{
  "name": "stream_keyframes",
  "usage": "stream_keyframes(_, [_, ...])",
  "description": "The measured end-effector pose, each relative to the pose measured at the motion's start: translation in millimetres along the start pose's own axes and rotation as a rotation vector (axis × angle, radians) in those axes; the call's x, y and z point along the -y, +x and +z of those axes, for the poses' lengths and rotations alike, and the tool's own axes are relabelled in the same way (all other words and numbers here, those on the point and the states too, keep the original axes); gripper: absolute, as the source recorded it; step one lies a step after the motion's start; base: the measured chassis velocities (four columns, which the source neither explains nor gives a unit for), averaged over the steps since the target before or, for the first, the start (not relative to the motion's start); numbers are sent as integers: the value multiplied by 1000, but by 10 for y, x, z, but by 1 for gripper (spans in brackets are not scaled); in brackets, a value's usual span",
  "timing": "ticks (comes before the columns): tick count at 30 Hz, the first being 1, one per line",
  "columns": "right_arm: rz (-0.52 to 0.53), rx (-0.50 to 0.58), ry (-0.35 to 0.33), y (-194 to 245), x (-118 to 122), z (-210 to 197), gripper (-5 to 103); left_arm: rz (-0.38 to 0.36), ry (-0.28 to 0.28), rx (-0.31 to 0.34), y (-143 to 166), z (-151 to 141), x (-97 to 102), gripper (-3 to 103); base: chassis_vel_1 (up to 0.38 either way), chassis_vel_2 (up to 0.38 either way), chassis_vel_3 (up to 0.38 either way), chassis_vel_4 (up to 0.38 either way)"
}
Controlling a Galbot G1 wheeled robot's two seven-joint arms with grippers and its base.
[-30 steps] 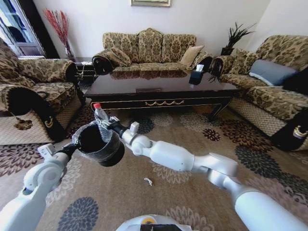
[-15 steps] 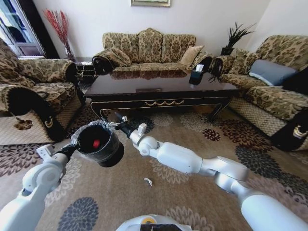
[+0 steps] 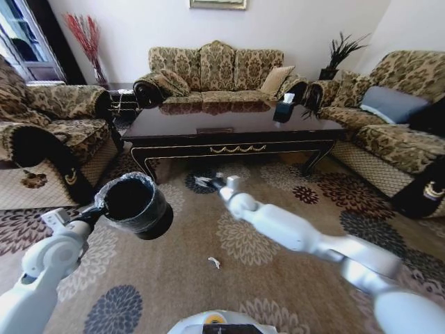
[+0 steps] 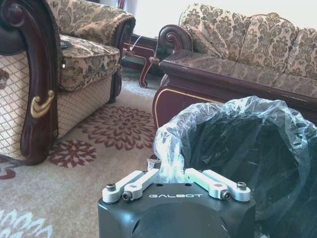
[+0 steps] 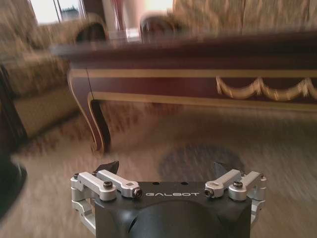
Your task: Move to the front of the table and pick up the trash from the floor, then place it into the trash bin.
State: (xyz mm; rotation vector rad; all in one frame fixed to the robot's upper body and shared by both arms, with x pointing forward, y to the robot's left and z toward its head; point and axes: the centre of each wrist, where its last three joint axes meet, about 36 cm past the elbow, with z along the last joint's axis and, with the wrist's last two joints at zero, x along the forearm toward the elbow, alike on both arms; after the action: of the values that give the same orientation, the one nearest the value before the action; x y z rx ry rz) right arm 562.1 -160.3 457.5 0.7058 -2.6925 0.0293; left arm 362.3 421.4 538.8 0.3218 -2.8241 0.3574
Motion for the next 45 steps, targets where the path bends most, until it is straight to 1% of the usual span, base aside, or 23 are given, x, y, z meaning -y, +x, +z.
stream_keyframes(1, [4, -44, 6, 34, 40, 32, 100, 1, 0, 1, 1, -4, 2, 4, 0, 0, 0, 0])
stream_keyframes(3, [-33, -224, 12, 148, 148, 224, 100, 5, -1, 4, 12, -11, 18, 4, 0, 0, 0, 0])
stream_keyframes(4, [-63, -270, 11, 170, 173, 266, 100, 6, 0, 5, 15, -10, 21, 4, 0, 0, 0, 0])
stream_keyframes(5, [-63, -270, 11, 170, 173, 266, 100, 6, 0, 5, 15, -10, 21, 4, 0, 0, 0, 0])
stream_keyframes(6, [-96, -301, 16, 185, 197, 299, 100, 6, 0, 5, 17, -8, 22, 4, 0, 0, 0, 0])
stream_keyframes(7, [-175, -338, 48, 189, 255, 376, 100, 6, 1, 3, 19, -1, 23, 4, 0, 0, 0, 0])
stream_keyframes(8, [-249, -350, 76, 169, 301, 457, 100, 5, 2, 2, 21, 4, 22, 4, 0, 0, 0, 0])
stream_keyframes(9, [-249, -350, 76, 169, 301, 457, 100, 5, 2, 2, 21, 4, 22, 4, 0, 0, 0, 0])
stream_keyframes(10, [-296, -354, 97, 150, 325, 526, 100, 5, 3, 2, 21, 5, 20, 4, 0, 0, 0, 0])
stream_keyframes(12, [-394, -358, 173, 78, 351, 733, 100, 2, 5, 5, 25, 2, 13, 4, 0, 0, 0, 0])
stream_keyframes(13, [-419, -361, 206, 50, 340, 821, 100, 0, 6, 7, 27, -2, 8, 4, 0, 0, 0, 0])
stream_keyframes(14, [-419, -361, 206, 50, 340, 821, 100, 0, 6, 7, 27, -2, 8, 4, 0, 0, 0, 0])
stream_keyframes(17, [-479, -364, 344, -47, 245, 1200, 100, -6, 12, 8, 39, -7, -15, 4, 0, 0, 0, 0])
stream_keyframes(18, [-498, -364, 369, -61, 224, 1272, 100, -6, 13, 8, 41, -7, -19, 4, 0, 0, 0, 0])
stream_keyframes(19, [-498, -364, 369, -61, 224, 1272, 100, -6, 13, 8, 41, -7, -19, 4, 0, 0, 0, 0])
stream_keyframes(21, [-543, -370, 445, -101, 129, 1530, 100, -8, 15, 8, 45, -5, -27, 4, 0, 0, 0, 0])
stream_keyframes(22, [-550, -383, 467, -120, 74, 1676, 100, -9, 16, 8, 46, -4, -29, 4, 0, 0, 0, 0])
stream_keyframes(24, [-546, -387, 471, -125, 57, 1718, 100, -9, 17, 8, 46, -5, -30, 4, 0, 0, 0, 0])
stream_keyframes(26, [-476, -404, 490, -159, -66, 1972, 100, -10, 21, 10, 49, -8, -37, 4, 0, 0, 0, 0])
stream_keyframes(30, [-424, -419, 474, -151, -146, 2117, 101, -13, 22, 10, 48, -8, -48, 4, 0, 0, 0, 0])
stream_keyframes(33, [-425, -452, 473, -75, -164, 2247, 97, -21, 27, 10, 18, 1, -76, 4, 0, 0, 0, 0])
stream_keyframes(38, [-428, -501, 460, 47, -144, 2453, 100, -19, 34, 3, -23, 61, -63, 4, 0, 0, 0, 0])
stream_keyframes(45, [-414, -536, 431, 98, -77, 2582, 100, -20, 35, 5, -56, 85, -81, 4, 0, 0, 0, 0])
